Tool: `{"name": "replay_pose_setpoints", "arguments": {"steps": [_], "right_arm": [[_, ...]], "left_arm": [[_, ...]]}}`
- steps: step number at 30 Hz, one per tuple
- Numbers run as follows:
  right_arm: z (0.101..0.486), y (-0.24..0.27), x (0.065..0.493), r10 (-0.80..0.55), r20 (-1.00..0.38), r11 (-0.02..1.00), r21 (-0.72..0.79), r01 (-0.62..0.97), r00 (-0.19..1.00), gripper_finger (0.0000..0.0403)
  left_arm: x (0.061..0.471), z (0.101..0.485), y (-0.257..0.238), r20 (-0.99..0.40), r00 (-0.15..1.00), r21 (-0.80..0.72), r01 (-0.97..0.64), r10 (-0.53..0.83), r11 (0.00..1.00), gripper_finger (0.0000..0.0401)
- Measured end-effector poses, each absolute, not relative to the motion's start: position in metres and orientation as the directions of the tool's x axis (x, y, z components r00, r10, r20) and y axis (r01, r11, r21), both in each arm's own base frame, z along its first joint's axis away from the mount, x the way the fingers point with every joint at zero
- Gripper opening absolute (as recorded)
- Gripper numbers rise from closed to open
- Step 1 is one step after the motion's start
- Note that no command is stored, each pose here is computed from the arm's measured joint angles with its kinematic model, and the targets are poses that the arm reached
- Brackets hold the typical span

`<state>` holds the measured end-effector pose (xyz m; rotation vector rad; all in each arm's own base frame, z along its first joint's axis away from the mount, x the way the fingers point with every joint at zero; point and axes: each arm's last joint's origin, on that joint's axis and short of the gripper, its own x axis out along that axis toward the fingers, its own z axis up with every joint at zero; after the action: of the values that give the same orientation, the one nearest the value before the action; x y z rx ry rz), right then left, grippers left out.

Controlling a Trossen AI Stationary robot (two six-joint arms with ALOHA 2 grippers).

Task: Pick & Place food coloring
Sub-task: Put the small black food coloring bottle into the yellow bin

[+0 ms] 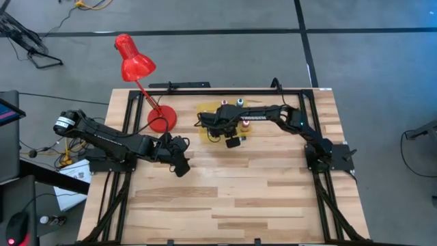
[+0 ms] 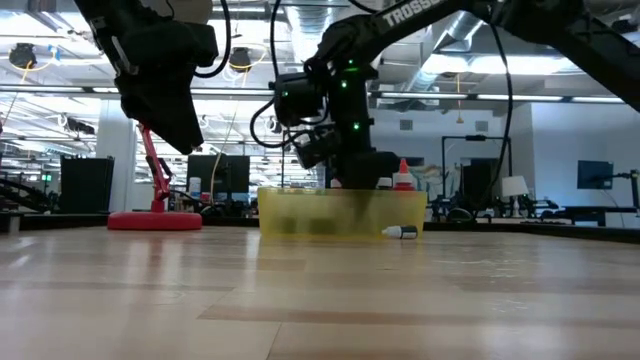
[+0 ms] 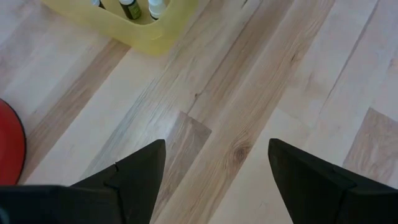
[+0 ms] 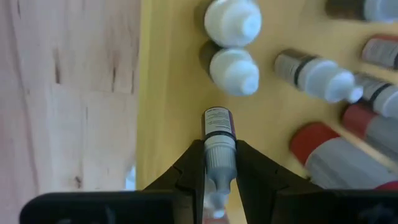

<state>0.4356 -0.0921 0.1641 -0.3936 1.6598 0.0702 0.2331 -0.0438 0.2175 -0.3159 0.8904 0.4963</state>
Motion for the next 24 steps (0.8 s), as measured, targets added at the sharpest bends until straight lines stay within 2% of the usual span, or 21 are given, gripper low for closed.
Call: {"name": "replay_pose_setpoints", "arguments": {"steps": [24], "right_arm": [[0.1639, -0.0878, 0.4397, -0.204, -0.978, 0.903, -0.173, -0.394, -0.039, 0.0082]], "left_arm": [[0.2331, 0.2175, -0.0438, -0.802, 0.528, -0.048, -0.524, 0.280, 0.850, 0.0277]]}}
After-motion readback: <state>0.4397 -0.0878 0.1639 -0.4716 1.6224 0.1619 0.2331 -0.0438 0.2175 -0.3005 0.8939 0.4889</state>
